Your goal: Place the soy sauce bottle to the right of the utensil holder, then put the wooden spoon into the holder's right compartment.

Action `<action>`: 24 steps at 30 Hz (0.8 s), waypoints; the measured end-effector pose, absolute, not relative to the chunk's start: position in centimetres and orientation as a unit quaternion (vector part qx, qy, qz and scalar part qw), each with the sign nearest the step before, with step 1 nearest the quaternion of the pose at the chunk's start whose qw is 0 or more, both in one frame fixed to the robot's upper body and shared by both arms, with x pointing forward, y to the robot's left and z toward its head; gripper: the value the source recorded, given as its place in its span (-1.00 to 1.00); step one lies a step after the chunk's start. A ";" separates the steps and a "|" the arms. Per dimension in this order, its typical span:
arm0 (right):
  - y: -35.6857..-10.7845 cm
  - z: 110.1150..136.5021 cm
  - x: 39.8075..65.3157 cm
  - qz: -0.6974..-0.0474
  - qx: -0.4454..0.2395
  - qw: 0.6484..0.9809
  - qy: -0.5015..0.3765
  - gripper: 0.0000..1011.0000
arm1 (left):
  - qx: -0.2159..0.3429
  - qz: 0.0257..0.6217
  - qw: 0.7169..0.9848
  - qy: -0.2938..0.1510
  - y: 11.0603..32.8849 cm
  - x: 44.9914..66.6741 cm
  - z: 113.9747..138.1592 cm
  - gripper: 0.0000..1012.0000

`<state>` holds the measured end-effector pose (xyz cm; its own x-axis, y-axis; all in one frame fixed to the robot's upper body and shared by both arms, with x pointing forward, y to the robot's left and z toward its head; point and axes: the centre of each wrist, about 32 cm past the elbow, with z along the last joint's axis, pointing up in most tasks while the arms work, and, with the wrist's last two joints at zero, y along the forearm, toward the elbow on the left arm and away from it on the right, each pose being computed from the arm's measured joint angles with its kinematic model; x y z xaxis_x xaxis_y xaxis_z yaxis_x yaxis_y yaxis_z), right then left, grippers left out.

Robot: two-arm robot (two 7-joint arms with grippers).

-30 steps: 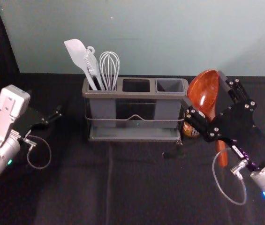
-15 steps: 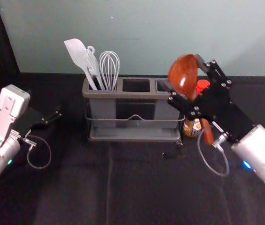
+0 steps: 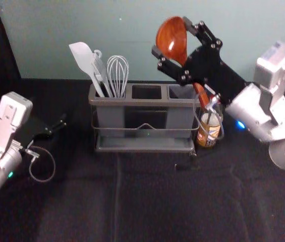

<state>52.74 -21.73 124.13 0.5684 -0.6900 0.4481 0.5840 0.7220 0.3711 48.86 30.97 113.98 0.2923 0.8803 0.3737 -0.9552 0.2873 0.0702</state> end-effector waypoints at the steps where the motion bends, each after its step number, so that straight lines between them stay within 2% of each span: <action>1: -21.6 124.3 53.1 -0.361 0.093 0.881 -0.293 0.66 | 0.141 0.580 0.791 -0.132 31.0 48.9 114.0 0.99; 10: -20.5 124.8 55.7 -0.373 0.115 0.875 -0.287 0.66 | 0.141 0.580 0.791 -0.132 31.0 48.9 114.0 0.99; 24: -18.2 122.2 57.8 -0.409 0.179 0.857 -0.257 0.66 | 0.141 0.580 0.791 -0.132 31.0 48.9 114.0 0.99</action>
<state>57.78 -18.20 122.19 0.5329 -0.7939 0.2929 0.6096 0.6002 0.5178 48.86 30.97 113.98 0.2923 0.8803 0.3737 -0.9552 0.2874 0.0702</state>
